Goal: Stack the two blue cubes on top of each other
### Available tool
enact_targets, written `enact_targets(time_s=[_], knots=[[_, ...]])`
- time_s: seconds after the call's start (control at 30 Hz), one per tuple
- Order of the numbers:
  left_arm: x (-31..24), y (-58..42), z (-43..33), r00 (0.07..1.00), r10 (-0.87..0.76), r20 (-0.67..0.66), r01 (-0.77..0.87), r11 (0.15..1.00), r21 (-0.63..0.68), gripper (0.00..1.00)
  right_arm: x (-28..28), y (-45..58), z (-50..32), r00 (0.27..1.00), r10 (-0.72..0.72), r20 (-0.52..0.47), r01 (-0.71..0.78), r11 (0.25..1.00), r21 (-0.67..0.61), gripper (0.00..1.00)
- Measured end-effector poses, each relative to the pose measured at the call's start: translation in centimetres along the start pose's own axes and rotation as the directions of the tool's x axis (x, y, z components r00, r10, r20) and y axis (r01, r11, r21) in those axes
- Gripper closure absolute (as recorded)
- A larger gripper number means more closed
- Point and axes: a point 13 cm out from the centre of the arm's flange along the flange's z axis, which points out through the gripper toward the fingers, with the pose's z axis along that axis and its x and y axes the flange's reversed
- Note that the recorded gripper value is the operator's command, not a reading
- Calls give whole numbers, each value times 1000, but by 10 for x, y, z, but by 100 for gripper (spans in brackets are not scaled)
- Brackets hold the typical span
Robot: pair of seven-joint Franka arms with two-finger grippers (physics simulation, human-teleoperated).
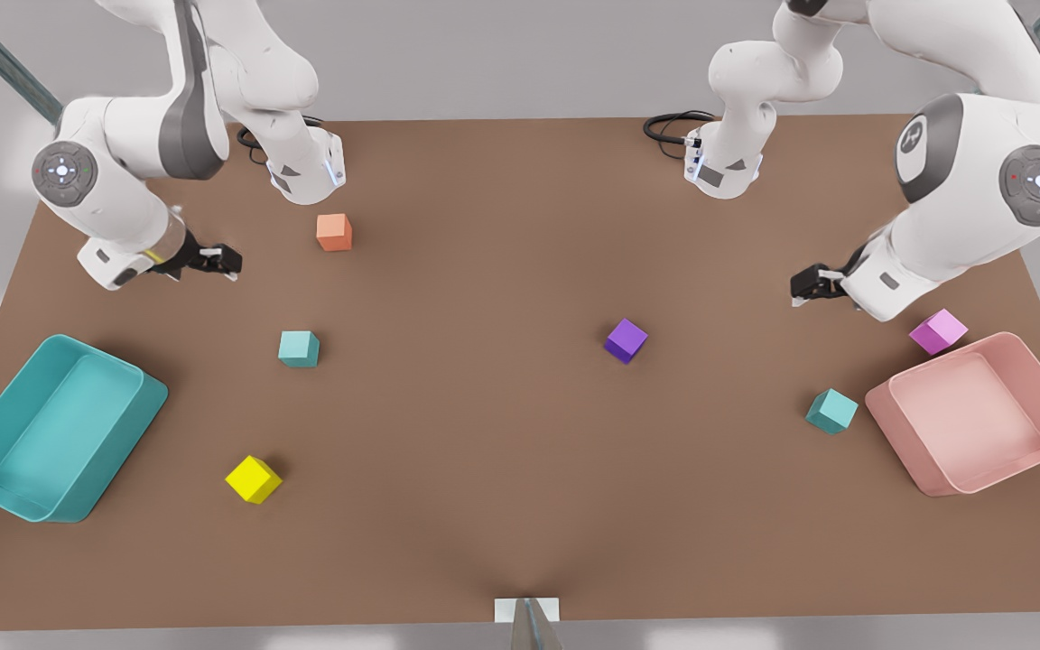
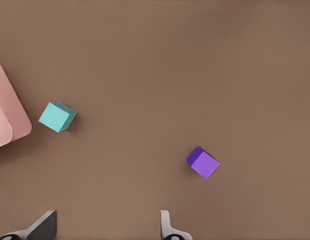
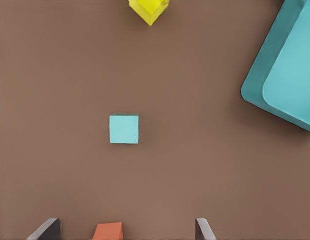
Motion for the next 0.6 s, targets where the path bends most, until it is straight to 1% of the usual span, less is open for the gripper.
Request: enact_targets(time_s=[0.03, 0.1, 0.17, 0.23, 0.27, 0.37, 0.43, 0.6], knots=[[-2, 0, 2, 1000, -2, 3, 2, 1000, 0, 0, -20, 6, -12, 1000, -9, 13, 9, 1000, -8, 0], [-8, -8, 4, 1000, 8, 12, -8, 1000, -3, 0, -34, 23, -1, 999, -33, -3, 33, 999, -14, 0], [-14, -9, 21, 1000, 11, -9, -11, 1000, -7, 0, -42, 42, 34, 997, -59, -42, 58, 998, -21, 0], [-21, -5, 36, 1000, 7, -29, -7, 1000, -8, 0, -34, 54, 91, 993, -74, -94, 72, 997, -22, 0], [-24, -3, 40, 999, 4, -32, -4, 1000, -7, 0, -35, 58, 110, 992, -74, -102, 71, 997, -25, 0], [-29, -16, 51, 999, 29, -43, -29, 1000, -2, 0, -28, 53, 158, 993, -33, -109, 31, 999, -28, 0], [-31, -13, 53, 999, 27, -44, -27, 1000, 1, 0, -21, 42, 175, 996, 12, -94, -14, 1000, -26, 0], [-31, -7, 55, 999, 20, -48, -20, 1000, 0, 0, -23, 36, 206, 992, 110, -61, -112, 993, -34, 0]])
